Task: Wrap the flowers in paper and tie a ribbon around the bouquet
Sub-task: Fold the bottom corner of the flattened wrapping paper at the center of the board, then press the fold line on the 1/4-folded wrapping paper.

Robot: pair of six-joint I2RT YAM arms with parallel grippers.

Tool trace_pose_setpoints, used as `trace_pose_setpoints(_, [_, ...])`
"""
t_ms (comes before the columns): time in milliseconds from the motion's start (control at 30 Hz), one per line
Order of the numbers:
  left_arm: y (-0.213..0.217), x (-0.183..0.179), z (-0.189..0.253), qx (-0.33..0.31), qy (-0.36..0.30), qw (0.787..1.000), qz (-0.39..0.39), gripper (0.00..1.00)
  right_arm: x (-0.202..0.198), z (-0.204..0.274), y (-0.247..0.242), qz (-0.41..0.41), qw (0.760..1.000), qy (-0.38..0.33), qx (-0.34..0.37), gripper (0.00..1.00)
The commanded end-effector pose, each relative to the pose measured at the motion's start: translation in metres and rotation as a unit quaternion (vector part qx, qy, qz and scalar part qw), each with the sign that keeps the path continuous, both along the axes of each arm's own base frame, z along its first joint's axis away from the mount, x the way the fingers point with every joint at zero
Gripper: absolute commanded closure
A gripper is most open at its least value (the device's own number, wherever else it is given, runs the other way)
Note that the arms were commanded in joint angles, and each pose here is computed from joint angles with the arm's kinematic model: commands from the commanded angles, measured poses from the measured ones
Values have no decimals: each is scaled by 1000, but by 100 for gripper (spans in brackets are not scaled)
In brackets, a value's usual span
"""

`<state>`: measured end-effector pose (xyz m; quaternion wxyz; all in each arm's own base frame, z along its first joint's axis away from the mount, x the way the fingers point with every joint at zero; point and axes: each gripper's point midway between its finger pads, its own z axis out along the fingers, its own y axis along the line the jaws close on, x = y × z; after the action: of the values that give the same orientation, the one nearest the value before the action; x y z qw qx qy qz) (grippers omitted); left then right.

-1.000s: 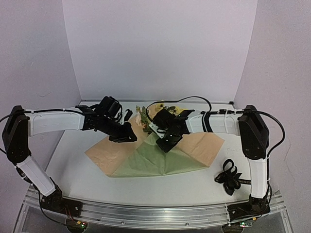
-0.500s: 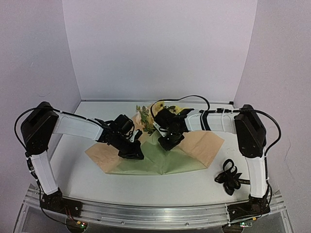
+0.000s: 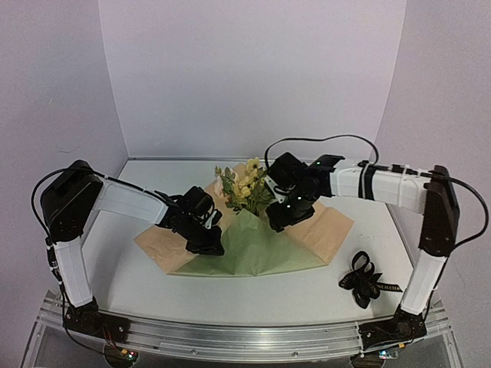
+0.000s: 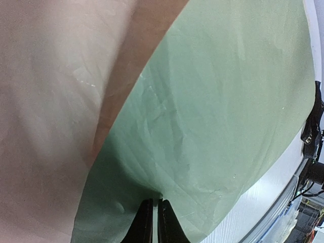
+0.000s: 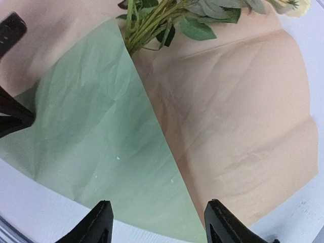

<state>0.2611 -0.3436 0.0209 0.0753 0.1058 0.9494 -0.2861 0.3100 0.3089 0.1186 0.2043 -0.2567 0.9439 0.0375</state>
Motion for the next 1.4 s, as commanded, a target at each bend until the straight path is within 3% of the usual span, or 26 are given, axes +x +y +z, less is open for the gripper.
trace_pose_setpoints(0, [-21,11,38,-37,-47,998,-22,91,-37,12,-37,-69,997,38,18,35])
trace_pose_setpoints(233, [-57,6,66,-51,-88,992,-80,89,-71,-2,-72,-131,989,65,26,47])
trace_pose_setpoints(433, [-88,3,62,-58,-92,986,-125,90,-82,-27,-105,-177,982,66,10,55])
trace_pose_setpoints(600, [-101,7,51,-59,-84,985,-137,91,-86,-49,-122,-231,970,74,38,56])
trace_pose_setpoints(867, [-114,14,38,-53,-81,982,-161,93,-84,-72,-123,-283,952,77,92,46])
trace_pose_setpoints(1133, [-114,17,26,-37,-78,983,-164,93,-63,-99,-116,-361,910,84,186,44])
trace_pose_setpoints(1367, [-112,17,20,-29,-74,983,-164,93,-60,-115,-128,-418,880,68,214,46])
